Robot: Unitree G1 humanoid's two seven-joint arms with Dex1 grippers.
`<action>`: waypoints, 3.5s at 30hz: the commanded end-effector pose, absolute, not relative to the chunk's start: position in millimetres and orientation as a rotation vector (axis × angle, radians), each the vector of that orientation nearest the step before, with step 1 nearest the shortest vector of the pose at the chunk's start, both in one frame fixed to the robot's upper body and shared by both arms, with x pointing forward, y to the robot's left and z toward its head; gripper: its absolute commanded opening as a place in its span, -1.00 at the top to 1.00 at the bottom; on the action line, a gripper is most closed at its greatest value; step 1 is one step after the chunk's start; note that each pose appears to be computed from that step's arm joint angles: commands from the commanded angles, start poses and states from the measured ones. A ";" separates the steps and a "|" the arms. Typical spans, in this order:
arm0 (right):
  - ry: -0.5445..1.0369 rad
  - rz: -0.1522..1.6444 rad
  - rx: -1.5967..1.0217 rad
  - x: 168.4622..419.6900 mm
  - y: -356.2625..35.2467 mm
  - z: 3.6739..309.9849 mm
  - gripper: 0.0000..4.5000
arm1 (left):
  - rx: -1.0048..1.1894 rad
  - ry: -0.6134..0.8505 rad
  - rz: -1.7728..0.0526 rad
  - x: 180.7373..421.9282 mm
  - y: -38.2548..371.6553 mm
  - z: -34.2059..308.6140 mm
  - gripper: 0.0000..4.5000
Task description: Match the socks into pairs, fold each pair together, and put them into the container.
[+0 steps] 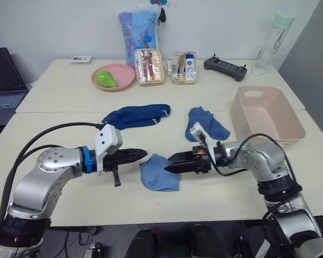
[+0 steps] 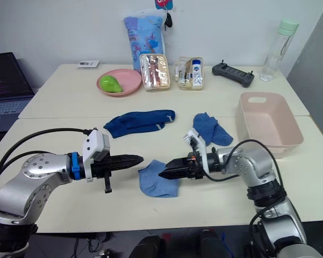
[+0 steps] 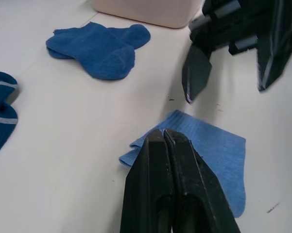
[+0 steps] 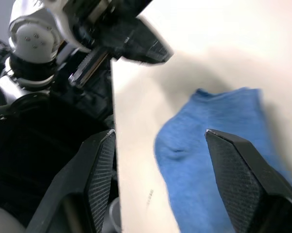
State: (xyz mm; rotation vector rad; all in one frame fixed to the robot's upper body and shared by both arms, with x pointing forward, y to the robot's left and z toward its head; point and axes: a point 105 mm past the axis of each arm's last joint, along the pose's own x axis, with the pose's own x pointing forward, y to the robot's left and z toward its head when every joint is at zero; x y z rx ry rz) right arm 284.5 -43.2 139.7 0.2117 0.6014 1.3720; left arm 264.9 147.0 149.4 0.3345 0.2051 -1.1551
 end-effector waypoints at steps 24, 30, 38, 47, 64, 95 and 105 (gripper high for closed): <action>0.854 1.318 0.275 285.5 -3.2 89.1 -0.43 | 0.414 0.332 -1.118 250.5 147.0 74.7 1.00; 0.813 1.300 0.251 292.2 5.1 83.6 -0.35 | 0.397 0.331 -1.104 246.6 148.8 76.6 1.00; 0.769 1.281 0.256 300.5 -6.7 89.5 0.82 | 0.338 0.251 -1.112 247.5 149.7 96.5 1.00; 0.456 1.140 0.214 343.5 -63.4 170.8 1.00 | 0.170 0.029 -1.114 268.0 132.4 178.0 0.30; -0.023 0.333 -1.081 418.3 -253.6 301.4 1.00 | 0.062 -0.319 -1.199 288.0 39.0 272.7 -0.99; 0.515 0.750 -1.371 406.6 -281.3 227.9 -0.96 | 0.083 -0.263 -1.190 280.6 39.8 250.9 -1.00; 0.486 0.666 -1.355 400.7 -293.6 262.0 -0.91 | 0.091 -0.280 -1.195 281.3 37.9 252.0 -1.00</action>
